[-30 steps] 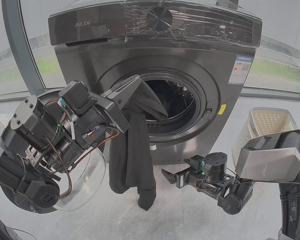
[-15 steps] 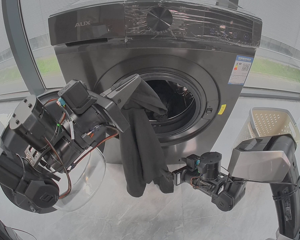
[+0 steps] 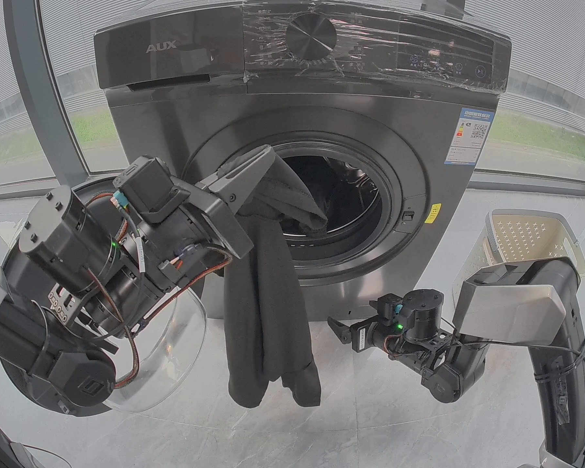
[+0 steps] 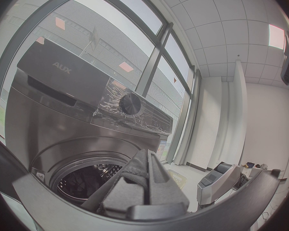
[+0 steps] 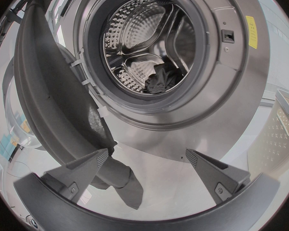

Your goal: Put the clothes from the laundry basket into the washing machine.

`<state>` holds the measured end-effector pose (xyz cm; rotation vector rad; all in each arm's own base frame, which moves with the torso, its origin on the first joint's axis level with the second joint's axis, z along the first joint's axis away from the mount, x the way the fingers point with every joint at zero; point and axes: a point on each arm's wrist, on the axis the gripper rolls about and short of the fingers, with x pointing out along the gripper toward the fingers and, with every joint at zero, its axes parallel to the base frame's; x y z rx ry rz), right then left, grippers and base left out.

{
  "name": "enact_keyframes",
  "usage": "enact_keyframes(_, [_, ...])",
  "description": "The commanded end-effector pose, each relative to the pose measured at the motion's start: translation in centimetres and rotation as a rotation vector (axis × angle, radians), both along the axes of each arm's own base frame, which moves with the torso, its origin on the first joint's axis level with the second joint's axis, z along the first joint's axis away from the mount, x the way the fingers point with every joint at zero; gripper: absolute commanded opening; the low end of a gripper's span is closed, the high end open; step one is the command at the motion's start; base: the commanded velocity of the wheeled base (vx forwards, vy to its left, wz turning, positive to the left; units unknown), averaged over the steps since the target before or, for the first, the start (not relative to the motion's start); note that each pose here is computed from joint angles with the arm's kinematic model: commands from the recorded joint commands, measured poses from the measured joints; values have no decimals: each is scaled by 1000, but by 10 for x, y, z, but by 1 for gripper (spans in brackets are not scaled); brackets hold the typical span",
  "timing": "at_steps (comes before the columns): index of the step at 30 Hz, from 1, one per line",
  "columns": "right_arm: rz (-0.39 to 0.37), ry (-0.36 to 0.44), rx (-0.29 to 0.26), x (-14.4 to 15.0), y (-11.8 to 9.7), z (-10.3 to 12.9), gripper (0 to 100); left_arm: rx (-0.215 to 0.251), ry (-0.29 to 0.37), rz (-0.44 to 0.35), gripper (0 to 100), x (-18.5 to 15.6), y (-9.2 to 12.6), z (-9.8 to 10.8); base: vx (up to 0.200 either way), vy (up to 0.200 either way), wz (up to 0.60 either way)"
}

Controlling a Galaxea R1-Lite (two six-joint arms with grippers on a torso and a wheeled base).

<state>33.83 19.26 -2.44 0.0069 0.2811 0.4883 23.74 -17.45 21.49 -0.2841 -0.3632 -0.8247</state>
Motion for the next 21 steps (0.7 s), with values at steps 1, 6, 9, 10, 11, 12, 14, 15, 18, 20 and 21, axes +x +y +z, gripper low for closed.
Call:
enact_keyframes(1, [-17, -3, 0, 2, -5, 3, 100, -2, -2, -1, 0, 0, 0, 0, 0, 0, 0])
enact_keyframes(6, [-63, -60, 15, 22, 12, 2, 100, -2, -3, -1, 0, 0, 0, 0, 0, 0, 0])
enact_keyframes(9, [-30, -50, 11, 17, 26, -8, 100, -3, -5, -1, 0, 0, 0, 1, 0, 0, 0])
enact_keyframes(10, [-23, -53, 13, 16, 28, -8, 100, -3, -5, -1, 0, 0, 0, 1, 0, 0, 0])
enact_keyframes(11, [-11, -56, 16, 15, 34, -8, 100, -3, -4, 1, 0, 0, 0, 1, 0, 0, 0])
enact_keyframes(12, [-4, -57, 17, 14, 37, -9, 100, -3, -4, 1, 0, 0, 0, 1, 0, 0, 0])
enact_keyframes(14, [10, -60, 19, 12, 42, -11, 100, -3, -5, -1, 0, 0, 0, 1, 0, 0, 0])
enact_keyframes(15, [16, -61, 20, 11, 44, -11, 100, -3, -5, -1, 0, 0, 0, 1, 0, 0, 0])
enact_keyframes(18, [36, -56, 21, 4, 50, -12, 100, -2, -3, -1, 0, 0, 0, 0, 0, 0, 0])
enact_keyframes(20, [41, -48, 19, 1, 51, -14, 100, -4, -4, 0, 0, 1, 0, 1, 0, 0, 0])
enact_keyframes(21, [57, -36, 15, -6, 54, -16, 100, -4, -4, 2, 0, 1, 1, 1, 0, 0, 0])
